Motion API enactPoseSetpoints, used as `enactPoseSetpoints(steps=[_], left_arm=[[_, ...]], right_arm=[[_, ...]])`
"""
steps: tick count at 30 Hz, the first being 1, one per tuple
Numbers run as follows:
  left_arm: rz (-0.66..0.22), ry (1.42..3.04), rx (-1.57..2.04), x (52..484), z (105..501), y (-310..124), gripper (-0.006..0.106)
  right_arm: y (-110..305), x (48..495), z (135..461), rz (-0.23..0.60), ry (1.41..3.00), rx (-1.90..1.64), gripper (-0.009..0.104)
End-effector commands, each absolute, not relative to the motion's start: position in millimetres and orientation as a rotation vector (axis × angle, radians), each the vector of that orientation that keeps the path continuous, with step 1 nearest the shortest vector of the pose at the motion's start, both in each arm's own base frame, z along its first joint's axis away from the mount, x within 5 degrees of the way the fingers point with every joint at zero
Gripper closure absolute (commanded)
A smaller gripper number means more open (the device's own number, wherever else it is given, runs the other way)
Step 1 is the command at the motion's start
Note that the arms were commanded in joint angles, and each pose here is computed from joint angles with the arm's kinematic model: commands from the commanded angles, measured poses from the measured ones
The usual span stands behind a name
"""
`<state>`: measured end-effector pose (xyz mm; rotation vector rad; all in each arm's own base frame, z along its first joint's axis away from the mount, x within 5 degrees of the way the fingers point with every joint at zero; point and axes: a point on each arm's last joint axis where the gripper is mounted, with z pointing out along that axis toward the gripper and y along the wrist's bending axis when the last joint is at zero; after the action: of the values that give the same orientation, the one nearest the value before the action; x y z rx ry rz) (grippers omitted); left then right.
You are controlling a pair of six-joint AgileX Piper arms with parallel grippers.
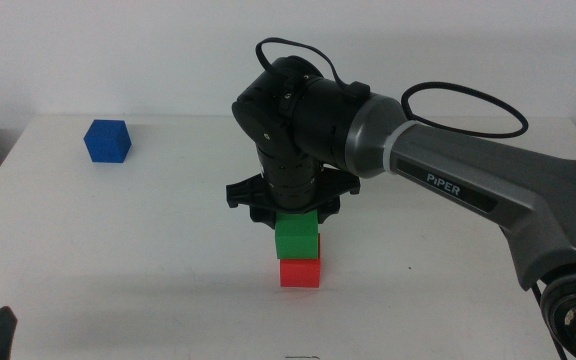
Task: Stack red cubes first, then green, then blue cubes in a specific spot.
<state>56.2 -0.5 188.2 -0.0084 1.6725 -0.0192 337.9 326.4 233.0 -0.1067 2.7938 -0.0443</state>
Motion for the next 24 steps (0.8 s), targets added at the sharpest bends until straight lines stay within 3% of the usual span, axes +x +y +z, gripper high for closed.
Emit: enactPoseSetpoints(steps=[1,16,17,19,24], left_arm=[[-0.034,1.575,-0.018,55.3,197.4,-0.6,0.007],[-0.034,1.575,-0.018,55.3,197.4,-0.6,0.007],[-0.034,1.575,-0.018,55.3,197.4,-0.6,0.007],[-0.034,1.575,-0.018,55.3,197.4,-0.6,0.007],[-0.034,1.575,-0.018,55.3,197.4,-0.6,0.007]], right_arm=[[312.0,335.0,269.9,-0.071,2.742,-0.069,0.096],[310.1,337.2,266.8,-0.067,2.757,-0.019,0.095],[309.9,337.4,266.7,-0.064,2.76,-0.017,0.054],[310.0,337.3,266.7,-0.063,2.76,-0.017,0.041],[311.0,336.3,266.2,-0.047,2.773,-0.013,0.022]])
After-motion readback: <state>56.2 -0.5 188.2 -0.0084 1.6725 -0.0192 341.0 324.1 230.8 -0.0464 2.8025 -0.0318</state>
